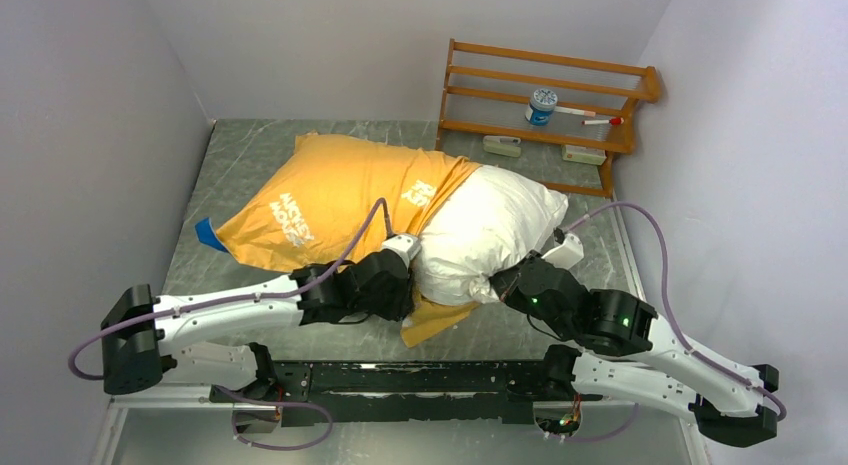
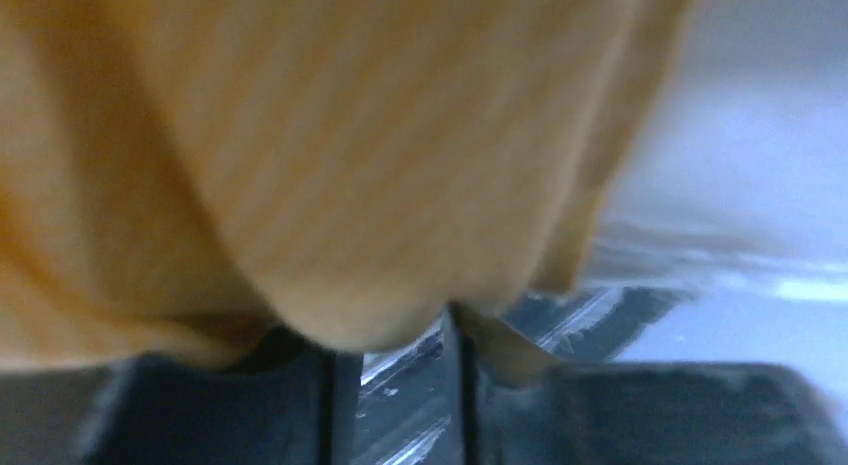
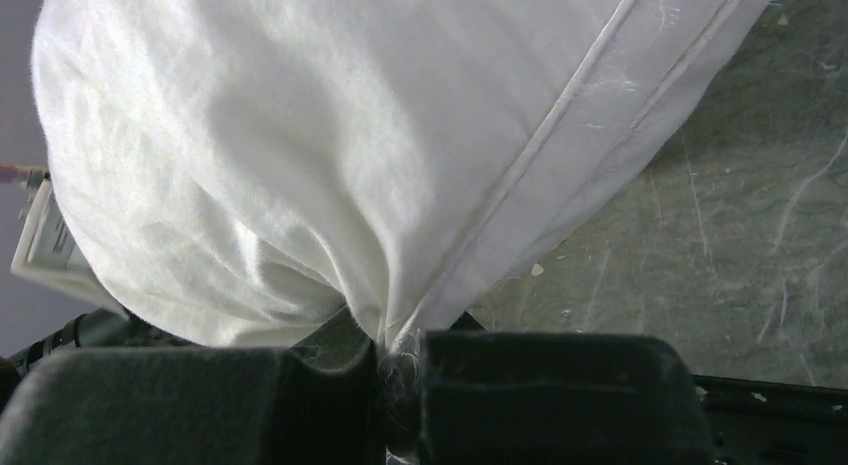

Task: Remove the pillowcase from the pillow
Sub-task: Remove the pillow from the pillowcase.

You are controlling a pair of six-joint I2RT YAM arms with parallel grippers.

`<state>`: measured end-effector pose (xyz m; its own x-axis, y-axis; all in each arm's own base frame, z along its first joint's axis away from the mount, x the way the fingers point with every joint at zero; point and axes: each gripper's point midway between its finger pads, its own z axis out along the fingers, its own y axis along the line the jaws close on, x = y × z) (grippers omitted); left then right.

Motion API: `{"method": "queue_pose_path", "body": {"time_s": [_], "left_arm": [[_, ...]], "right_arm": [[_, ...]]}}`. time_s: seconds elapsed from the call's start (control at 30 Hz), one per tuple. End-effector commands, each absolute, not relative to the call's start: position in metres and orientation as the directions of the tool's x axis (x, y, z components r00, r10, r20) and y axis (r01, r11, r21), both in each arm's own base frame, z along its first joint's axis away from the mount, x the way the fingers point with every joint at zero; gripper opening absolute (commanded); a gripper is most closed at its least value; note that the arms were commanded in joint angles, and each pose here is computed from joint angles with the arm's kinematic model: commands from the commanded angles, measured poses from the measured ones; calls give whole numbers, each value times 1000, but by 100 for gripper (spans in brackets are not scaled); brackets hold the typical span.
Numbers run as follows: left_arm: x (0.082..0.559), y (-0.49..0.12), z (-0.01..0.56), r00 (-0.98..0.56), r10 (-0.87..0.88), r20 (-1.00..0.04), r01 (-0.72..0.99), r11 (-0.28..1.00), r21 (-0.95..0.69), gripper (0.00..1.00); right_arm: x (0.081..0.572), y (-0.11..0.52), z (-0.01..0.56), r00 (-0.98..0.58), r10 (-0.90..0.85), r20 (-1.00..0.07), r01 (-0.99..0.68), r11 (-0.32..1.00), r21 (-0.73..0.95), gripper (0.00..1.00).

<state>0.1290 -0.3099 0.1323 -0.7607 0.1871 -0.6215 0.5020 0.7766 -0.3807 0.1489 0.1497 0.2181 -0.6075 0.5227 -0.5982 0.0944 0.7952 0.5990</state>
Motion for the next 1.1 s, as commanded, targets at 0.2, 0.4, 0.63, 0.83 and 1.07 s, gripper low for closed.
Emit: {"method": "queue_pose_path", "body": {"time_s": [0.2, 0.4, 0.63, 0.83, 1.07], "left_arm": [[184, -201, 141, -678, 192, -710, 138, 981, 133, 5], [172, -193, 147, -681, 160, -715, 191, 981, 38, 5], [123, -314, 222, -666, -45, -745, 593, 574, -565, 79], [114, -345, 184, -725, 72, -685, 600, 555, -577, 83], [146, -332, 140, -734, 11, -679, 469, 731, -495, 66]], "right_arm": [[161, 121, 237, -486, 583, -651, 141, 788, 599, 0], [155, 113, 230, -493, 596, -634, 153, 777, 611, 0], [153, 140, 211, -561, 581, -590, 133, 767, 628, 0], [155, 154, 215, -581, 572, -580, 104, 758, 643, 0], [157, 152, 232, -561, 582, -589, 88, 749, 656, 0]]}}
